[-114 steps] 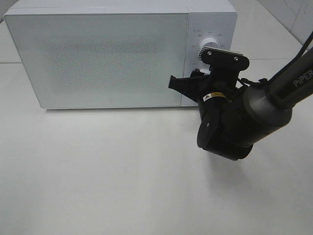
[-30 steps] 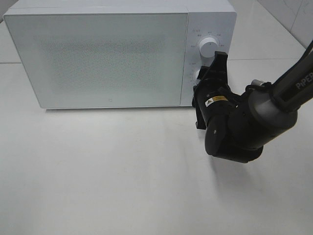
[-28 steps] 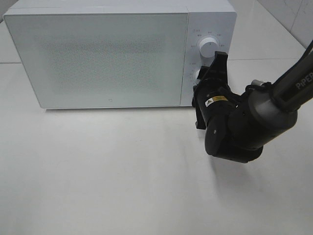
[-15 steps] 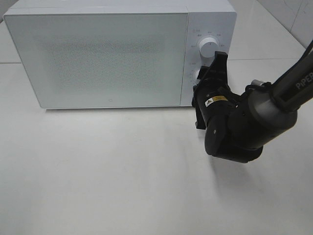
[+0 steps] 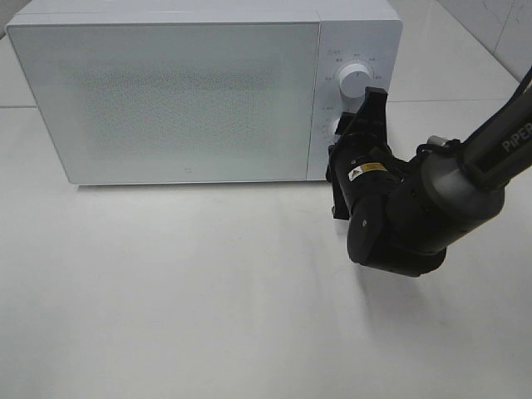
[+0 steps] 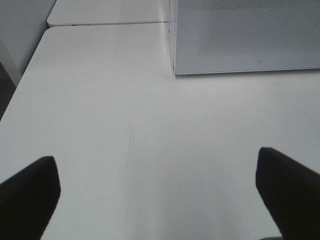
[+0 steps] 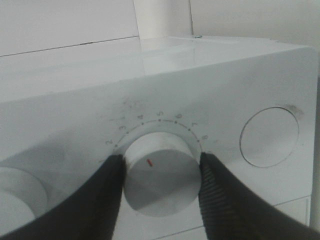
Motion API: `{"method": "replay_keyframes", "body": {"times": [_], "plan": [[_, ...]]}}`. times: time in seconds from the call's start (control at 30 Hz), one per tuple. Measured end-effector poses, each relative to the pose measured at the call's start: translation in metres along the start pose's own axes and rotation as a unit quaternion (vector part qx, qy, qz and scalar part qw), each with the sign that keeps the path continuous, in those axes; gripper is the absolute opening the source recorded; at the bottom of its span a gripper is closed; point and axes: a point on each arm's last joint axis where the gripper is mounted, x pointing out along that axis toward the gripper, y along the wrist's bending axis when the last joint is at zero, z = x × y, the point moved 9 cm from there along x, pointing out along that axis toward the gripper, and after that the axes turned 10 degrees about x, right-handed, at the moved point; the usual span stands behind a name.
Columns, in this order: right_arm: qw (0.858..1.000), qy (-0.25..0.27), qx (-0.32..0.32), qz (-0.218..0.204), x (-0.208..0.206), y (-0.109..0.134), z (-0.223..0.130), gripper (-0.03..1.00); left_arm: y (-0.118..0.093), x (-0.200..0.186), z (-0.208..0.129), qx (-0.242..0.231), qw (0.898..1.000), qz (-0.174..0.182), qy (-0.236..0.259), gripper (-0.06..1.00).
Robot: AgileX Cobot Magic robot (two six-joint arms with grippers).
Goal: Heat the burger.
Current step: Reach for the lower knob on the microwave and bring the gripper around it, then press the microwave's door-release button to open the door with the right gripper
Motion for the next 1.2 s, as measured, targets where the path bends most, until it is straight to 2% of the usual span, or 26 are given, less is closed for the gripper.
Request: {"method": "replay_keyframes", "body": {"times": [0.33, 0.4, 0.47, 0.5, 0.57, 0.7, 1.0, 1.2], "plan": [[1.000, -0.008, 0.002, -0.001, -0.001, -0.001, 0.003, 0.46, 0.000, 0.000, 0.000, 0.000, 1.000, 0.000, 0.000, 0.99], [1.000, -0.003, -0.001, -0.002, -0.002, -0.002, 0.001, 0.48, 0.000, 0.000, 0.000, 0.000, 1.000, 0.000, 0.000, 0.99], [1.000, 0.018, -0.014, -0.007, -0.005, -0.005, -0.007, 0.56, 0.000, 0.000, 0.000, 0.000, 1.000, 0.000, 0.000, 0.99], [1.000, 0.018, -0.014, -0.007, -0.005, -0.005, -0.007, 0.56, 0.000, 0.000, 0.000, 0.000, 1.000, 0.000, 0.000, 0.99], [0.999, 0.021, -0.030, -0.012, -0.008, -0.008, -0.005, 0.64, 0.000, 0.000, 0.000, 0.000, 1.000, 0.000, 0.000, 0.99], [0.999, 0.018, -0.042, -0.018, -0.011, -0.011, 0.000, 0.69, 0.000, 0.000, 0.000, 0.000, 1.000, 0.000, 0.000, 0.99], [0.991, 0.042, -0.126, -0.018, -0.032, 0.007, 0.006, 0.70, 0.000, 0.000, 0.000, 0.000, 1.000, 0.000, 0.000, 0.99], [0.976, 0.075, -0.207, -0.004, -0.050, 0.027, 0.003, 0.70, 0.000, 0.000, 0.000, 0.000, 1.000, 0.000, 0.000, 0.99]]}}
